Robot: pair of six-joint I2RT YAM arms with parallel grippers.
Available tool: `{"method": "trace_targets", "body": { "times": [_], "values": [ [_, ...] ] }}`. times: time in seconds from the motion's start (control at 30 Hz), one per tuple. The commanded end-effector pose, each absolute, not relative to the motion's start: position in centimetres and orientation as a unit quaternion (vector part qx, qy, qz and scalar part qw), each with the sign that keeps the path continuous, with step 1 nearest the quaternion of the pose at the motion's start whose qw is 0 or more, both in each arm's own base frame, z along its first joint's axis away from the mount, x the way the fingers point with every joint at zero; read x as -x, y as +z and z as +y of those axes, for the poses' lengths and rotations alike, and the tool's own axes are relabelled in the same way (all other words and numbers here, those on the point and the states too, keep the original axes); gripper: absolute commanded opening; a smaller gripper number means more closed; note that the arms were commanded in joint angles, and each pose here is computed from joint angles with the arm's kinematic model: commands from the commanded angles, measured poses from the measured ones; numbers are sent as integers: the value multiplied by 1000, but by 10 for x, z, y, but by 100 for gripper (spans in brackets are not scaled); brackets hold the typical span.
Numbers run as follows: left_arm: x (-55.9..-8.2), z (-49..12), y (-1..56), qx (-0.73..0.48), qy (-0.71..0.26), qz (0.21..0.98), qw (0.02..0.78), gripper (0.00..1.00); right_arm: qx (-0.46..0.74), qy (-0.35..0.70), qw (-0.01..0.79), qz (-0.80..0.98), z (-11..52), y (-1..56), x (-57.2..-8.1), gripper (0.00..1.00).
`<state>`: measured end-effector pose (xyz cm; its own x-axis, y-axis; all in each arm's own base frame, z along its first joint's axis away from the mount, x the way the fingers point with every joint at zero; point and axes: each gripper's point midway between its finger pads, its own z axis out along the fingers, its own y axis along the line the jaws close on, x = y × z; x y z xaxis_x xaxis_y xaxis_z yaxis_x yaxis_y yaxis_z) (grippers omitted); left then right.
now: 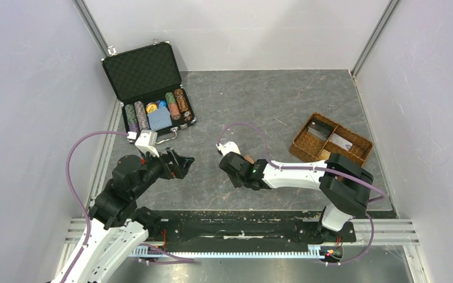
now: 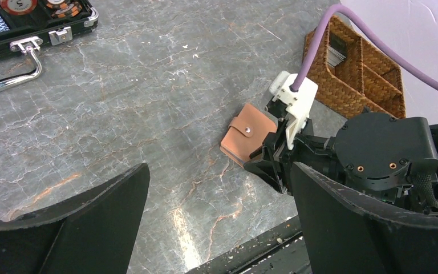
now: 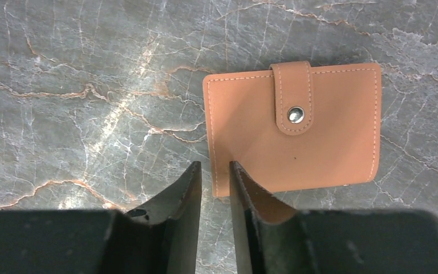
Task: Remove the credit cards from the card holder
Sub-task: Move the card holder to the center of the board.
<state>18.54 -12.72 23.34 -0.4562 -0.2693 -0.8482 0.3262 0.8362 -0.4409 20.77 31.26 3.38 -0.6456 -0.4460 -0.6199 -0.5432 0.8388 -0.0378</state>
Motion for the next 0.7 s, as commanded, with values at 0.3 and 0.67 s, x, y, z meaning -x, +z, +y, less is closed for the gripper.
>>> {"method": "trace_targets", "body": {
  "times": [0.3, 0.67],
  "values": [
    [-189, -131, 233, -22, -287, 809, 513, 100, 205, 98, 384, 895, 286, 73, -236, 32],
    [-214, -186, 166, -51, -295, 900, 318, 92, 5, 235, 428, 872, 248, 89, -226, 39]
  ]
}}
